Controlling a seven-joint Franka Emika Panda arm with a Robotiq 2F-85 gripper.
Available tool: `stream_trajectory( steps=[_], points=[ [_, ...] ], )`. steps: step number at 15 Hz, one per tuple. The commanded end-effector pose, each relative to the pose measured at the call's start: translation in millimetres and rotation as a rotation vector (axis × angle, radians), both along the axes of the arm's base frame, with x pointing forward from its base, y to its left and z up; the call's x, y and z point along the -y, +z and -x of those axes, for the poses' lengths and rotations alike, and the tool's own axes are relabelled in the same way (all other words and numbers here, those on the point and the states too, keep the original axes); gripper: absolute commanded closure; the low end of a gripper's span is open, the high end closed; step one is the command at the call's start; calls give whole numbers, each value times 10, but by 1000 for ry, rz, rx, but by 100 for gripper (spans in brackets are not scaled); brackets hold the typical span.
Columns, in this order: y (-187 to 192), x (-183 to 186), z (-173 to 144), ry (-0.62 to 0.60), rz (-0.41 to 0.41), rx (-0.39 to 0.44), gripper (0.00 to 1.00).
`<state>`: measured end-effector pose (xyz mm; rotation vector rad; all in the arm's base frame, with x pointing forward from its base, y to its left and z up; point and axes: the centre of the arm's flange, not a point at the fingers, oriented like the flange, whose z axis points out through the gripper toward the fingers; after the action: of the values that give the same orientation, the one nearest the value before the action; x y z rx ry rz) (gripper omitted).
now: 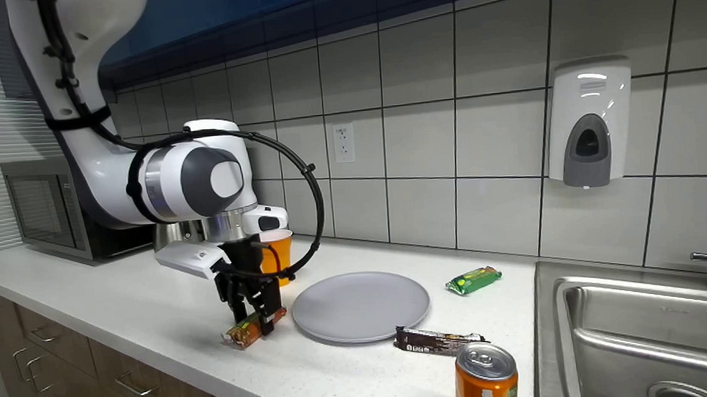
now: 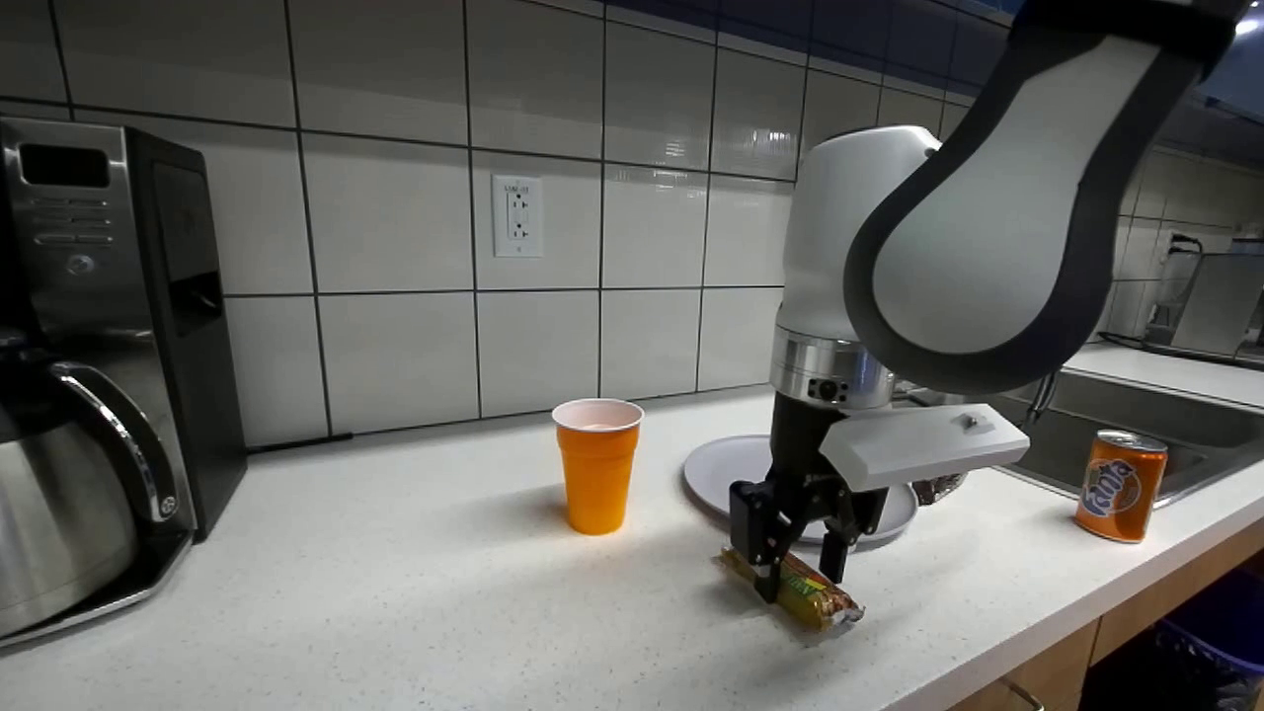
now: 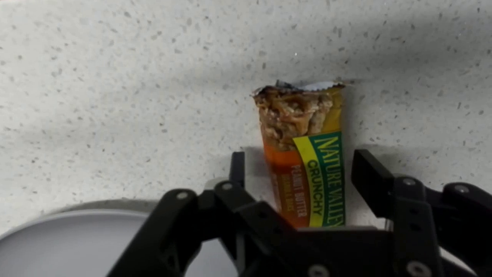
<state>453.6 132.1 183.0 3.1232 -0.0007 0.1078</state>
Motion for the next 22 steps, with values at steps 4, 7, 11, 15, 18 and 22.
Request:
stream_trajectory(
  steps=[4, 7, 11, 15, 18, 22],
  points=[
    [27, -33, -11, -11, -6, 26, 82],
    [108, -51, -29, -8, -9, 38, 83],
    [272, -108, -72, 1, -11, 62, 83],
    [458, -101, -158, -1, -11, 97, 83],
    [578, -37, -275, -9, -10, 123, 83],
    [672, 63, -485, -18, -11, 149, 83]
  ],
)
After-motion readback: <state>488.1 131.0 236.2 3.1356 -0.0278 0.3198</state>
